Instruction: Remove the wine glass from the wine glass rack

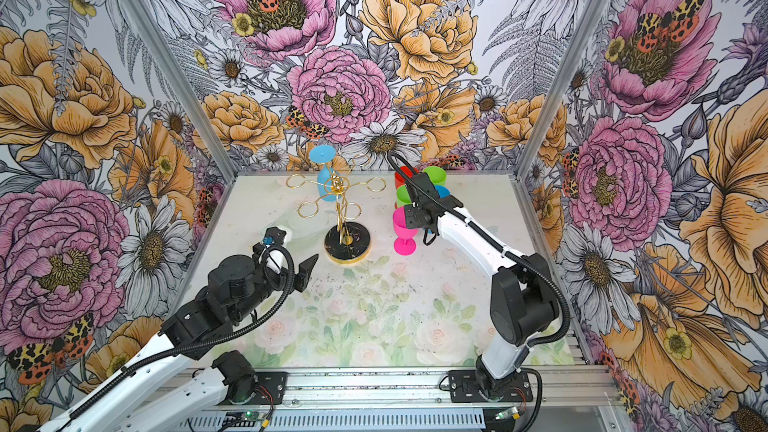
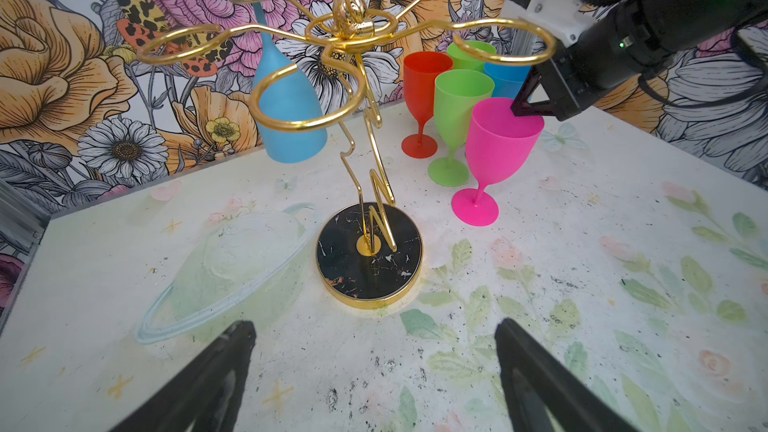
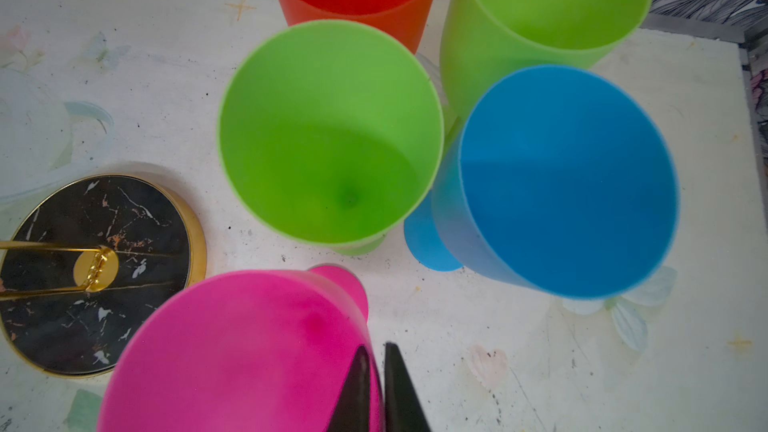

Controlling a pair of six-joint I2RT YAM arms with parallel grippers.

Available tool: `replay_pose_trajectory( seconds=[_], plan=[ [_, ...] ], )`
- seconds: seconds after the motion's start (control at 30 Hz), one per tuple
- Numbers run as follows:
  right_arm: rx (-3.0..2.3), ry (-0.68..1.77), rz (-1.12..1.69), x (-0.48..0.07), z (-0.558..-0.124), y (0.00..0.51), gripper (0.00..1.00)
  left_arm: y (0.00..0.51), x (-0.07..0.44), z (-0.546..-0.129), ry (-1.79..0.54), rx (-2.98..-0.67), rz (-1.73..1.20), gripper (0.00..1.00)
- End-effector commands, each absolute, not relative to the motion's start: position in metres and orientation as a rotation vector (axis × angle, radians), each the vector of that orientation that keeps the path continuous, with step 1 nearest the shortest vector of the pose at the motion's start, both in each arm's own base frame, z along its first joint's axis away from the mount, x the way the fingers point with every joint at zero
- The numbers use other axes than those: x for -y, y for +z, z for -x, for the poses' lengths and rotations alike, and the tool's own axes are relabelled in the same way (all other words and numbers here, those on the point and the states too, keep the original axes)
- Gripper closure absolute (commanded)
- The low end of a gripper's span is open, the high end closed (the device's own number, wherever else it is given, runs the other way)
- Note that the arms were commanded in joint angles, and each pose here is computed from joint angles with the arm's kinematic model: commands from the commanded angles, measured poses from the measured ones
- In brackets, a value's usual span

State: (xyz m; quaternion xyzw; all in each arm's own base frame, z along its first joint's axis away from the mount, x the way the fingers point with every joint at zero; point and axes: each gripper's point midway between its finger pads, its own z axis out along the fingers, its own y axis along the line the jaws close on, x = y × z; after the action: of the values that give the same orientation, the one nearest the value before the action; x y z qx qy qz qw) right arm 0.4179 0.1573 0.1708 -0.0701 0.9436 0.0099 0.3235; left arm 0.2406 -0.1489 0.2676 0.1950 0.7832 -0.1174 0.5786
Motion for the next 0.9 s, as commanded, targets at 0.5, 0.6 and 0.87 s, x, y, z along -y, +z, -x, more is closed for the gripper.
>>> replay_pose_trajectory(
  seconds=[0.5,0.6,0.87],
  plan=[
    [-2.329,0.237,0.179,-0.166,-0.400,0.245,0.45,0.278,0.139,-0.243,-0.284,-1.824,-0.410,0.07],
    [-2.308,0.268,0.192,-0.166,-0.394,0.255,0.38,0.279,0.136,-0.241,-0.322,-1.832,-0.407,0.07],
    [-2.270,0.325,0.210,-0.162,-0.378,0.271,0.33,0.286,0.104,-0.244,-0.392,-1.848,-0.266,0.06]
  ],
)
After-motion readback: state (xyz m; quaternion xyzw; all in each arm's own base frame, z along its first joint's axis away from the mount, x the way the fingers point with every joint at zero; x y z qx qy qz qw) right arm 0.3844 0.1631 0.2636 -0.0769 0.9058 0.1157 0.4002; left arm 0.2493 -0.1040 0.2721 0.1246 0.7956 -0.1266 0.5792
